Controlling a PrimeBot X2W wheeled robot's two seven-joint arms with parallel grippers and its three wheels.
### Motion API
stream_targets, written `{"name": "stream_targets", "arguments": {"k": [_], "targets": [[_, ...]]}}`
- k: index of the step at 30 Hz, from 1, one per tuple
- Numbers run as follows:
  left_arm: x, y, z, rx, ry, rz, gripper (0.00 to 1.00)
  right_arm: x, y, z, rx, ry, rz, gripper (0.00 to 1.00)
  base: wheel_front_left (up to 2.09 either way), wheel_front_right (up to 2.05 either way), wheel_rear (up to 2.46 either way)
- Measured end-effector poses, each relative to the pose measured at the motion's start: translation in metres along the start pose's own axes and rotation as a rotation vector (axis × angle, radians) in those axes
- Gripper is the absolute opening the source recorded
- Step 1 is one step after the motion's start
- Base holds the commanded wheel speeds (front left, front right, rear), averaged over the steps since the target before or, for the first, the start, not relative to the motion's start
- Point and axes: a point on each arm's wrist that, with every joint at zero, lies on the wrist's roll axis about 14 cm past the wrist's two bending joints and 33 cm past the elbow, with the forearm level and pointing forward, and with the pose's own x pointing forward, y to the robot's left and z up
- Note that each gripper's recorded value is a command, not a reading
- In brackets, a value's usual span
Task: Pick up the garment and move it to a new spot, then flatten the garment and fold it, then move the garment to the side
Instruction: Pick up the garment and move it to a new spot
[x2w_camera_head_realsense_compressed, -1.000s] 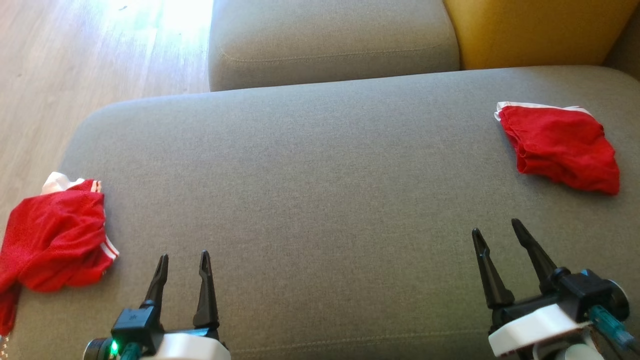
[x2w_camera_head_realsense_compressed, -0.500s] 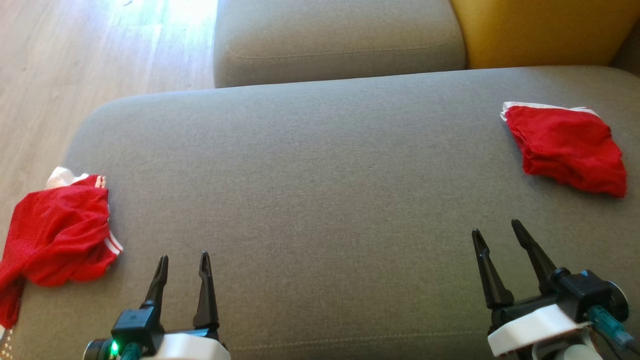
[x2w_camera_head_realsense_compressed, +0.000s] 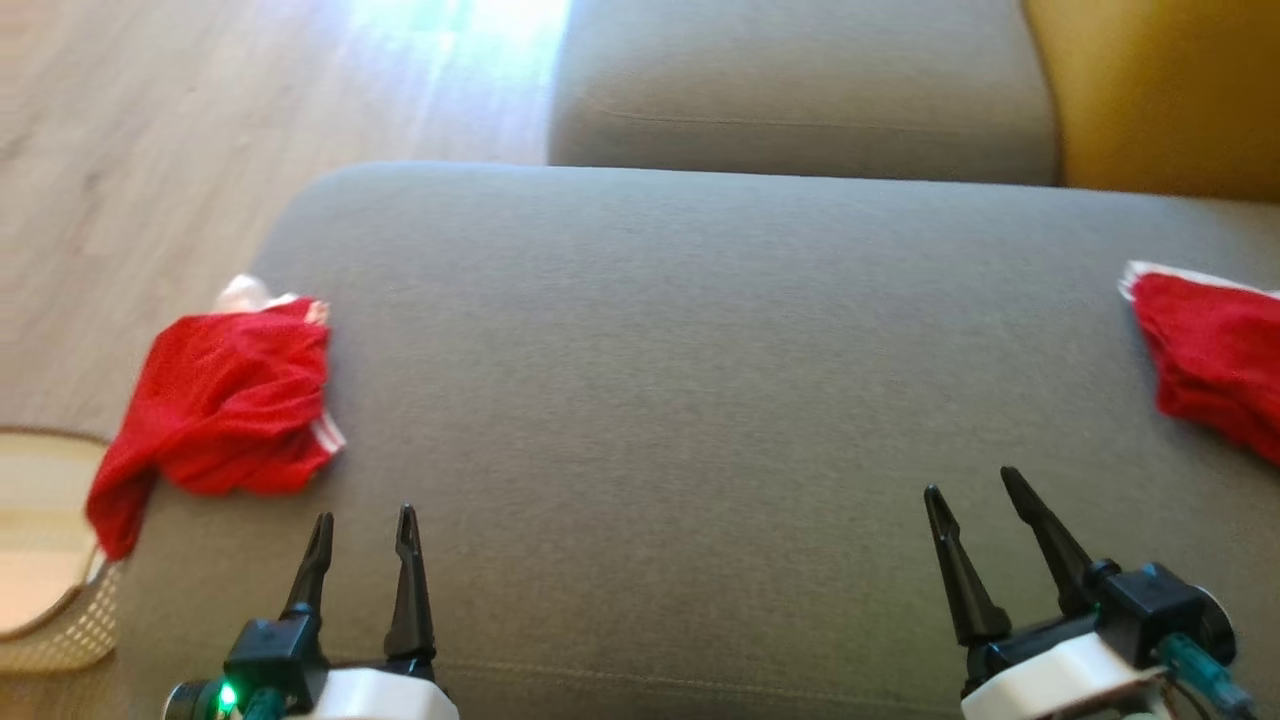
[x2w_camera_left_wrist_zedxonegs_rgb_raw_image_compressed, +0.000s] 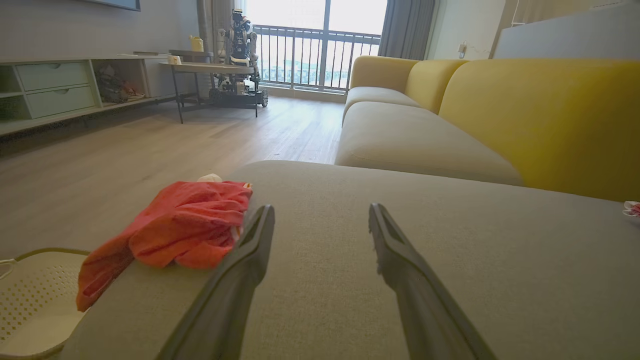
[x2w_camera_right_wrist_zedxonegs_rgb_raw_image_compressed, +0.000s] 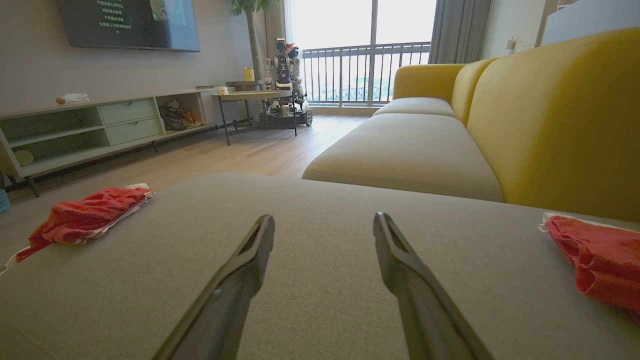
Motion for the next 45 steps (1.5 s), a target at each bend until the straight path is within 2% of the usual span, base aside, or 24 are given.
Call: {"name": "stream_targets", "arguments": {"k": [7,21,30,37,41,45], "targets": [[-0.028,0.039,-0.004,0.020,0.015,0.132,1.00,0.016,0.036,-0.004,0.023,0.011,0.115,1.00,0.00,0.00,0.00],[-0.069,0.086,0.002,0.025,-0.008,0.319,1.00,0.031,0.094,-0.017,0.069,0.056,0.295,1.00,0.00,0.00,0.00],[-0.067,0.098,0.015,0.038,-0.043,0.335,1.00,0.034,0.094,-0.022,0.090,0.068,0.294,1.00,0.00,0.00,0.00],[0.012,0.103,0.089,0.139,-0.241,0.216,1.00,0.042,0.079,-0.038,0.076,0.102,0.255,1.00,0.00,0.00,0.00],[0.064,0.117,0.096,0.216,-0.172,0.200,1.00,0.052,0.073,-0.047,0.064,0.113,0.243,1.00,0.00,0.00,0.00],[0.116,0.126,0.075,0.184,-0.007,0.194,1.00,0.067,0.062,-0.056,0.049,0.115,0.216,1.00,0.00,0.00,0.00]]}}
